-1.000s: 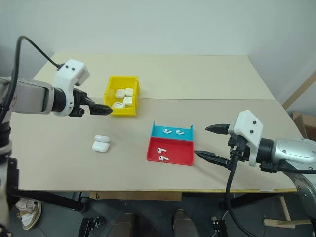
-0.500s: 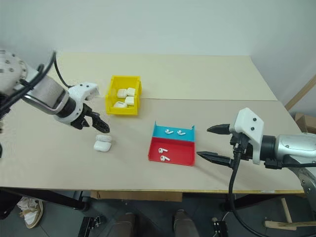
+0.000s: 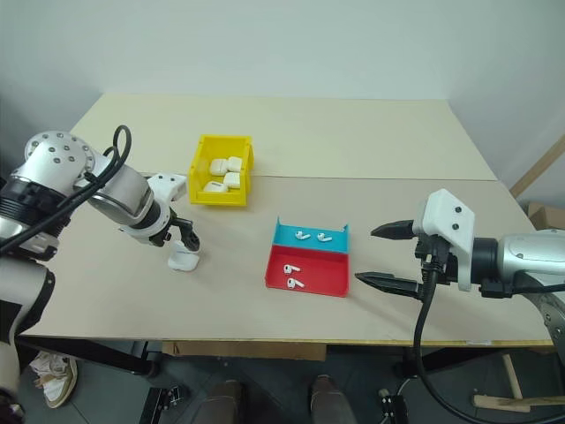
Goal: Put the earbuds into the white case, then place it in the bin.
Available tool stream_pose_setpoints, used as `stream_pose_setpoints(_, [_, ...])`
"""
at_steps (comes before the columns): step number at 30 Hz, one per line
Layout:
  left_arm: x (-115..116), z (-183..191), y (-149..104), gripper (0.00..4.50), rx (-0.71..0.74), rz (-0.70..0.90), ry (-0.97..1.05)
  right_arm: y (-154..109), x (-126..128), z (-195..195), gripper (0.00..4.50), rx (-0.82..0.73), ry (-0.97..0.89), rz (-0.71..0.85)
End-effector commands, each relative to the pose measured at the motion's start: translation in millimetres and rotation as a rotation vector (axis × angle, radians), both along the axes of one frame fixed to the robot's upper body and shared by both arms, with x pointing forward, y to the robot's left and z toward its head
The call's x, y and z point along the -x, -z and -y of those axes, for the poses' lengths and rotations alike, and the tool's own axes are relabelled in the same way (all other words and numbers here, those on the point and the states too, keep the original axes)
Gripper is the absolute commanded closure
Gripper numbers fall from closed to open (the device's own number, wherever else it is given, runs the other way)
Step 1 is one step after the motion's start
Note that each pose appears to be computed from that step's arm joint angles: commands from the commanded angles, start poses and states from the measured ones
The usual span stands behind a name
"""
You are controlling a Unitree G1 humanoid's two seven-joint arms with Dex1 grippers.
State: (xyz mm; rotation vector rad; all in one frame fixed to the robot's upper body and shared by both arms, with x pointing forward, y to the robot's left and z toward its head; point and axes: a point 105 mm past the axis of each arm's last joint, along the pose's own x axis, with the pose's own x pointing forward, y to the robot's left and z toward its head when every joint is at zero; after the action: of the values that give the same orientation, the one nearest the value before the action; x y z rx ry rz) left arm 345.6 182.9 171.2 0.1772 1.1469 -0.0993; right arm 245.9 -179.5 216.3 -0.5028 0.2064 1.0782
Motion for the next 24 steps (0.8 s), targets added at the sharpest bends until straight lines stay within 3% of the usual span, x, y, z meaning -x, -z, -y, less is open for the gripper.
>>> stream_pose_setpoints(1, [-3.2, 0.3, -3.9, 0.0, 0.016, 0.029, -0.029, -10.0, 1.6, 0.3, 0.03, 0.012, -0.011, 0.033])
stream_pose_setpoints(16, [-7.7, 8.4, 20.1, 0.0, 0.024, 0.03, -0.161, -10.6, 3.4, 0.6, 0.03, 0.019, -0.015, 0.033])
stream_pose_setpoints(24, [-10.3, 14.6, 16.1, 0.0, 0.034, 0.023, -0.168, -10.8, 3.9, 0.5, 0.03, 0.02, -0.014, 0.035])
